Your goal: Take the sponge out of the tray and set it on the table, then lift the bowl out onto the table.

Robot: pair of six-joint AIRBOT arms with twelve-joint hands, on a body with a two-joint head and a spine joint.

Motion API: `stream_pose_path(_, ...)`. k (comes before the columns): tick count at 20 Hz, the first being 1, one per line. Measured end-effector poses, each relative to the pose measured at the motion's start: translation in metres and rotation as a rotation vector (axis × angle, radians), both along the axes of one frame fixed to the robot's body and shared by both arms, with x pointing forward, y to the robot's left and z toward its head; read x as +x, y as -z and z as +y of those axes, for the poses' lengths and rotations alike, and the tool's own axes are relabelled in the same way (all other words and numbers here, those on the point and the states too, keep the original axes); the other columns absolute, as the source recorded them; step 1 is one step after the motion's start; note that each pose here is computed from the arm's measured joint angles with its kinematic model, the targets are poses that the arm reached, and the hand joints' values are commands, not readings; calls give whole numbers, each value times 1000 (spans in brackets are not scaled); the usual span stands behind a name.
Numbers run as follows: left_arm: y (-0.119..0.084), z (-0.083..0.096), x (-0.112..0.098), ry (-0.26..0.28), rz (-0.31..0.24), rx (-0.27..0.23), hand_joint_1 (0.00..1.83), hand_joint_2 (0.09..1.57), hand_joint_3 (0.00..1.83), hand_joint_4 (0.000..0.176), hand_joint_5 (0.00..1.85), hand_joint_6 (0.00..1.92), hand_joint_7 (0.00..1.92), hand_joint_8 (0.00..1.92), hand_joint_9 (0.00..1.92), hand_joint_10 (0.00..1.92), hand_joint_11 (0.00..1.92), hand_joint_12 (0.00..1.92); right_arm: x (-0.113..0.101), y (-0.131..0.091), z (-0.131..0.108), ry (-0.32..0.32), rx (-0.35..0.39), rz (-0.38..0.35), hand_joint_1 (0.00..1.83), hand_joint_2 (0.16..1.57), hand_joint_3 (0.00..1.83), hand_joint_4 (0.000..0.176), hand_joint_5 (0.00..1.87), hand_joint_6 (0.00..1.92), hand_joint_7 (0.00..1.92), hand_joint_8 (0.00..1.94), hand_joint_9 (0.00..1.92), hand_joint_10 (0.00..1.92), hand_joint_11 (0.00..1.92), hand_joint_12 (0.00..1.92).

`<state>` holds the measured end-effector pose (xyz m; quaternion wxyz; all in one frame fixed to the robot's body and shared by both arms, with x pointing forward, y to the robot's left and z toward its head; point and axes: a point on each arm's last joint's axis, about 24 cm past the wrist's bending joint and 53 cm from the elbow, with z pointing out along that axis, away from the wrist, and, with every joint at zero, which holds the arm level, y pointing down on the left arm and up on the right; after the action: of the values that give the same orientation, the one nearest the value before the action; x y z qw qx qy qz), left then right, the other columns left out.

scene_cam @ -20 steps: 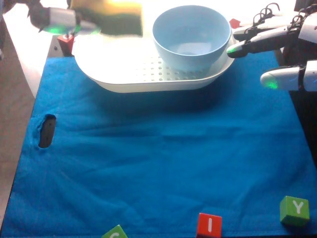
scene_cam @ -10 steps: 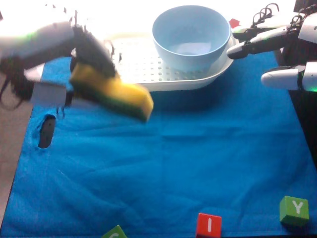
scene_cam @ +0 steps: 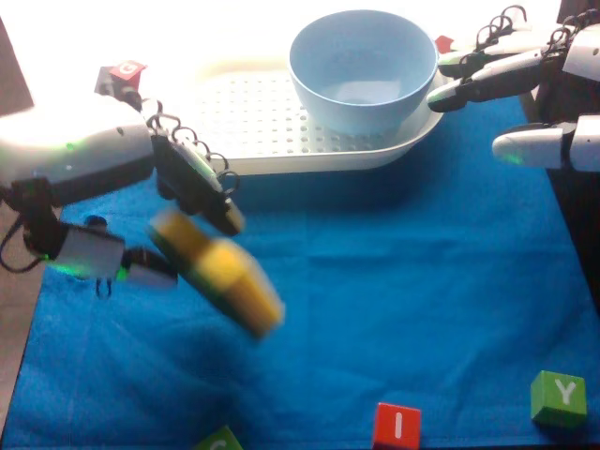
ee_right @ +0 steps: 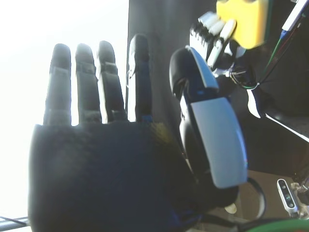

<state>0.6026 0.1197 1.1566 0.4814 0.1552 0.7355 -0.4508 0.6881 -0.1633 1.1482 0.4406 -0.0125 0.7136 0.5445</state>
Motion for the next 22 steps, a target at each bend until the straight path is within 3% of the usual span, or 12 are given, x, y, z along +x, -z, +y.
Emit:
stream_pose_path(5,7,0,2,-5,8,20,928,960,1,75,738,0,759,8,464,673,75,1442,0,0,0,0,0,1,536,1379,0,96,481,0,277,0,186,0,19,401)
stream_pose_path(7,11,0,5,-13,16,29,934,960,0,69,753,1,756,4,480,600,81,1410,0,0,1,-1,1,2,519,1374,0,95,485,0,283,1,193,1,3,451)
stream_pose_path(10,12,2,8,-25,22,28,943,926,0,73,718,0,706,0,482,478,82,1335,-2,1,2,-4,2,4,553,1379,0,111,463,0,253,0,152,0,0,375)
stream_pose_path(12,11,7,13,-48,20,20,785,909,0,108,548,0,513,0,442,152,12,1076,-2,2,2,-4,0,7,564,1358,0,144,441,1,235,1,162,5,31,373)
stream_pose_path(13,11,8,15,-58,19,18,785,909,0,108,548,0,513,0,442,152,12,1076,-2,3,2,-4,0,8,564,1358,0,144,441,1,235,1,162,5,31,373)
stream_pose_path(15,4,18,21,-94,-17,19,683,898,0,68,465,0,381,1,381,9,0,999,-3,2,3,-8,3,8,589,1297,0,153,429,0,241,1,145,0,13,323)
stream_pose_path(16,-3,24,26,-118,-35,6,793,854,0,48,438,0,351,0,340,1,0,969,-3,2,3,-6,2,9,551,1272,0,143,416,0,224,0,126,0,2,305)
stream_pose_path(17,-14,32,31,-151,-63,-14,793,854,0,48,438,0,351,0,340,1,0,969,-3,2,3,-7,2,9,551,1272,0,143,416,0,224,0,126,0,2,305)
stream_pose_path(18,-25,42,38,-188,-87,-42,798,851,0,49,383,5,329,5,315,5,0,824,-3,2,3,-6,3,8,544,1261,0,119,407,0,214,0,117,0,0,295)
stream_pose_path(19,-35,50,43,-222,-115,-63,739,888,3,97,275,0,242,0,197,0,0,608,-2,2,2,-5,1,7,517,1211,0,83,377,0,208,0,131,1,46,281)
stream_pose_path(21,-41,57,47,-252,-138,-87,777,874,0,109,267,0,236,0,190,0,0,598,0,1,-1,2,-4,1,518,1192,0,80,369,0,207,0,131,0,47,274)
stream_pose_path(22,-42,60,48,-265,-149,-86,772,889,1,106,267,0,210,1,164,1,0,534,3,0,-4,7,-5,-4,586,1154,0,98,350,1,196,0,106,1,12,261)
